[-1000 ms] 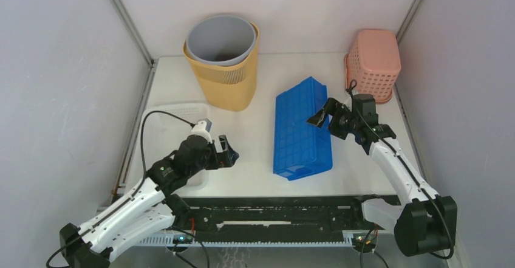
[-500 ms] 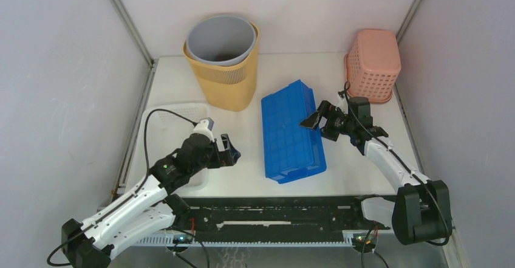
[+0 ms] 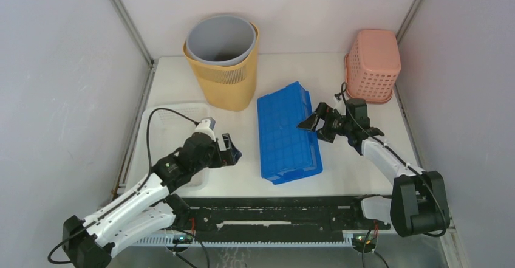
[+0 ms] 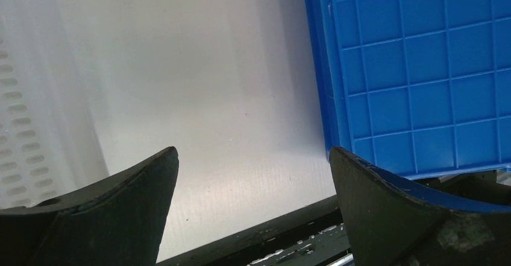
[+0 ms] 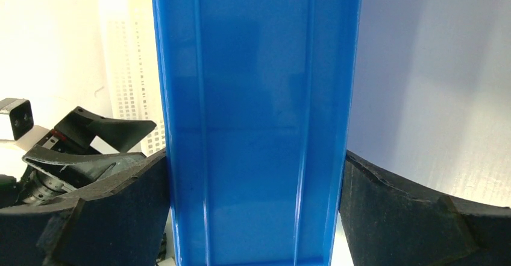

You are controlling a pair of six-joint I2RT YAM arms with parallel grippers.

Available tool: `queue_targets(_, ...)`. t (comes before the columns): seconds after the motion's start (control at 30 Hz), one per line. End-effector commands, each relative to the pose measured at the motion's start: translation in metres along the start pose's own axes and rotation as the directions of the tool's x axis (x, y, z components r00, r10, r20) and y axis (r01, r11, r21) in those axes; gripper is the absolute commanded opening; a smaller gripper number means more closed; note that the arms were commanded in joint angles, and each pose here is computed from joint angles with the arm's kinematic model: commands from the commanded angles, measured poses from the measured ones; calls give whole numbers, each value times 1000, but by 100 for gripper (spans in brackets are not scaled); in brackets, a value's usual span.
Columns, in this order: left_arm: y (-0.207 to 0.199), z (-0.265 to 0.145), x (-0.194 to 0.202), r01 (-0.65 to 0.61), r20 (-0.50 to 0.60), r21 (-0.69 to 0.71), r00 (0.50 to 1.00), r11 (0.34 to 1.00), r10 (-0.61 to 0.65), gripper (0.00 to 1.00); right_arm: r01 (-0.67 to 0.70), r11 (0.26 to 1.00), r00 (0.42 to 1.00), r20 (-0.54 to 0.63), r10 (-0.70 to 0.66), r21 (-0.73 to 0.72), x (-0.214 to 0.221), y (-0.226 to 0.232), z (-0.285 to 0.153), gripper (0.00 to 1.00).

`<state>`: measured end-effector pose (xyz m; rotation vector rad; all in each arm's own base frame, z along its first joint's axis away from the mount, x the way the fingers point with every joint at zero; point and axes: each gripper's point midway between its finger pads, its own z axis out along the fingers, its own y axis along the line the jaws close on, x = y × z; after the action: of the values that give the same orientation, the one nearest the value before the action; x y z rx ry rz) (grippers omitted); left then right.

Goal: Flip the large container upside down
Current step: Turn the container upside down at the center of the board.

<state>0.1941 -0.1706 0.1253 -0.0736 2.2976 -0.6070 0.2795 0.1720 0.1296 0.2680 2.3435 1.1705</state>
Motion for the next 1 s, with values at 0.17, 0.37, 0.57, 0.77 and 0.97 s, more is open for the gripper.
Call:
queue_targets(0.17,-29,7,-21,19,41,93,999,996,-23,100,16,998,1000,6,-16,-54,-4,3,13,100)
queue_targets(0.37,-35,18,-19,25,20,105,999,994,-28,100,8,999,1000,-11,-8,-36,-1,-5,24,100)
queue_targets(0.57,-39,26,-17,30,2,117,1000,993,-30,100,-5,1000,1000,-25,5,10,2,-22,36,100)
queue_targets(0.77,-40,32,-14,31,-12,112,999,993,-30,100,-13,999,999,-42,15,38,6,-34,47,100)
queue_targets(0.97,-39,35,-13,31,-21,108,999,994,-28,100,-23,997,998,-61,28,78,12,-50,56,100)
